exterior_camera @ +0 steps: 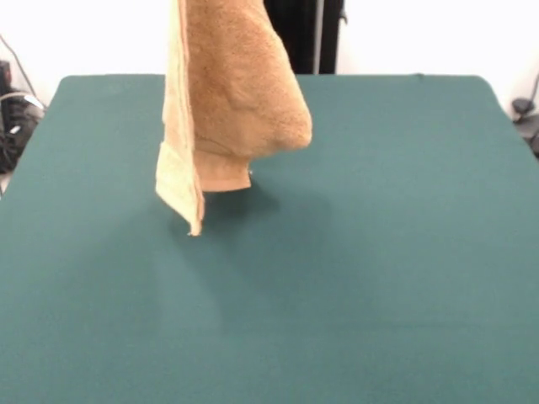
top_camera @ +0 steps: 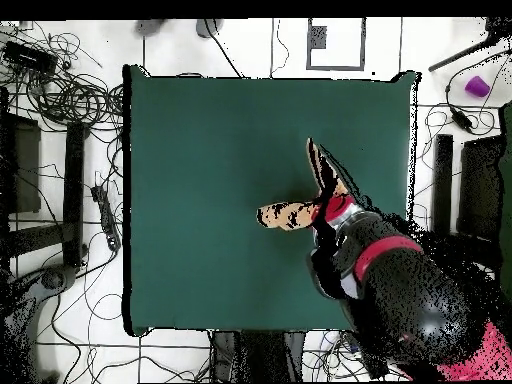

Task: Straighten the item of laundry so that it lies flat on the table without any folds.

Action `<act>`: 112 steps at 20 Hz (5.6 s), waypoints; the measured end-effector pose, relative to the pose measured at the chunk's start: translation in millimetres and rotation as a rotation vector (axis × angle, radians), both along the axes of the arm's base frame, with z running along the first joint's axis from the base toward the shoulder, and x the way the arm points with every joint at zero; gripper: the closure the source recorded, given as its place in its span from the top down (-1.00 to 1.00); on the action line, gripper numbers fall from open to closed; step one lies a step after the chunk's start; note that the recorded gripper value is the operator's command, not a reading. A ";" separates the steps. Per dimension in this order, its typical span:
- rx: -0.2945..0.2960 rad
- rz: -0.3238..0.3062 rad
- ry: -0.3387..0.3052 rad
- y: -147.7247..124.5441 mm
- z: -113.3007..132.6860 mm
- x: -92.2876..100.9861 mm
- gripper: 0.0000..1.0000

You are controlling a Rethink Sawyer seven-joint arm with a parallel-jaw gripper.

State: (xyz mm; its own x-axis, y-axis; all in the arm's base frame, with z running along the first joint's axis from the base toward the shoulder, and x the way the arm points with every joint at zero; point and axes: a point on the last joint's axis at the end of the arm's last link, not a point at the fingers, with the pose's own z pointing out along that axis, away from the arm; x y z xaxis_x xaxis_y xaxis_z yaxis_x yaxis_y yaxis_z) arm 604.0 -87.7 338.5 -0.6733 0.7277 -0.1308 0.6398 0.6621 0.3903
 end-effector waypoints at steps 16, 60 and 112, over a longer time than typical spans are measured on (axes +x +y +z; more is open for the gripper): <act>-0.052 0.004 -0.106 25.4 70.2 -4.4 -1.00; -0.015 0.130 -0.071 28.8 -86.6 63.4 -1.00; -0.213 0.236 -0.296 251.5 -231.0 77.0 -1.00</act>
State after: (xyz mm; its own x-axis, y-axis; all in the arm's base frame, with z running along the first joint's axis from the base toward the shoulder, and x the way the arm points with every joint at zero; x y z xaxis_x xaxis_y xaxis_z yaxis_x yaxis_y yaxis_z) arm 681.0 163.8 107.5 -0.7290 0.4940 -0.4738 0.3422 0.8625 0.3729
